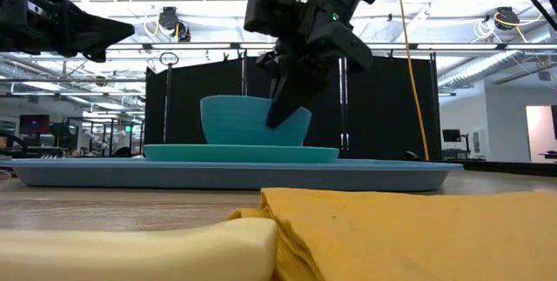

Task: Set up tray
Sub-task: Put the blue bowl on top of the blue plate, then put the pink cup on the blue serving tray to the top right of the blue plate

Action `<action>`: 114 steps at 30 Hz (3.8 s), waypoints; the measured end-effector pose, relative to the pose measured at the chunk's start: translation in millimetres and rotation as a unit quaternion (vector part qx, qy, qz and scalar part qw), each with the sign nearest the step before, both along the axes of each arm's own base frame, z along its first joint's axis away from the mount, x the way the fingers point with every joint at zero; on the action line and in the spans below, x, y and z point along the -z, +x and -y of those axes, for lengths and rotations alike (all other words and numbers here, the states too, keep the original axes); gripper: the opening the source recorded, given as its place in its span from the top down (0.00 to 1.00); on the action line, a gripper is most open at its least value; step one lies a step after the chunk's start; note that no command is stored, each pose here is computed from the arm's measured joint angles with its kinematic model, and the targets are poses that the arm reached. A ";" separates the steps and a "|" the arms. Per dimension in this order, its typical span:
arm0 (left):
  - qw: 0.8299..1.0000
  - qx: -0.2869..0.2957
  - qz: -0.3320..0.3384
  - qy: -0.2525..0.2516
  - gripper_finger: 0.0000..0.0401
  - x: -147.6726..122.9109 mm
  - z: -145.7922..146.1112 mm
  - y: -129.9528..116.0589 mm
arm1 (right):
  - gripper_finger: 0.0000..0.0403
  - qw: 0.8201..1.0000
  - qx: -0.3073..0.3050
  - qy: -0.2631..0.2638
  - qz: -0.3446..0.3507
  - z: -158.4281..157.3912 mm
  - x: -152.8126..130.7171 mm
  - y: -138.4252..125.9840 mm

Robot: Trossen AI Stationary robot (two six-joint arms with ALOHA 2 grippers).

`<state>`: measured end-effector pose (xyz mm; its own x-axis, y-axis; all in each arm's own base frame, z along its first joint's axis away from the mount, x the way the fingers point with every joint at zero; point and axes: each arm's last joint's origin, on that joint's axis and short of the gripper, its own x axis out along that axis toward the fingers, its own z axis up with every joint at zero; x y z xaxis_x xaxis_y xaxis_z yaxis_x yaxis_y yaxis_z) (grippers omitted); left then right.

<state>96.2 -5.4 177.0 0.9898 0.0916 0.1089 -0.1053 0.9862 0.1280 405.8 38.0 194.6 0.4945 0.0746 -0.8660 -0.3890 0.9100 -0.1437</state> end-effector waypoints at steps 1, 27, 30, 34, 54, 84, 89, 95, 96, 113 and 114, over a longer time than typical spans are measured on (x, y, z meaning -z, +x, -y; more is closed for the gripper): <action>1.000 0.000 0.000 0.000 0.94 0.0 0.0 0.0 | 1.00 1.000 0.000 0.000 0.000 0.2 0.0 -0.1; 1.000 0.000 0.000 0.000 0.94 0.0 0.0 0.0 | 0.97 1.000 0.000 0.000 0.003 0.0 -0.3 0.6; 1.000 0.000 0.000 0.000 0.94 0.0 0.0 0.0 | 0.96 1.000 0.000 0.000 0.003 0.0 -0.3 0.6; 1.000 0.000 0.000 0.000 0.94 0.0 0.0 0.0 | 0.96 1.000 -0.001 0.000 0.003 -0.7 -0.3 0.5; 1.000 0.000 0.000 0.000 0.94 0.0 0.0 0.0 | 0.74 1.000 -0.014 -0.005 0.028 -6.0 -11.4 -0.9; 1.000 0.000 0.000 0.000 0.94 0.0 0.0 0.0 | 0.77 0.987 0.097 -0.103 0.080 88.2 -74.4 -30.6; 1.000 0.000 0.001 0.000 0.94 -0.1 0.0 0.0 | 0.77 0.985 0.110 -0.102 0.080 111.1 -74.5 -33.9; 1.000 0.000 0.000 0.000 0.94 -0.1 0.0 0.0 | 0.77 0.982 0.129 -0.112 0.083 133.2 -75.5 -37.7; 1.000 0.000 0.000 0.000 0.94 -0.1 0.0 0.0 | 0.77 0.981 0.129 -0.115 0.081 136.7 -75.4 -38.8; 1.000 0.000 0.000 0.000 0.94 0.0 0.0 0.0 | 0.77 0.983 0.147 -0.087 0.065 181.2 -68.3 -52.5; 1.000 0.000 0.000 0.000 0.94 0.0 0.0 0.0 | 0.77 0.984 0.146 -0.081 0.062 183.0 -67.3 -53.6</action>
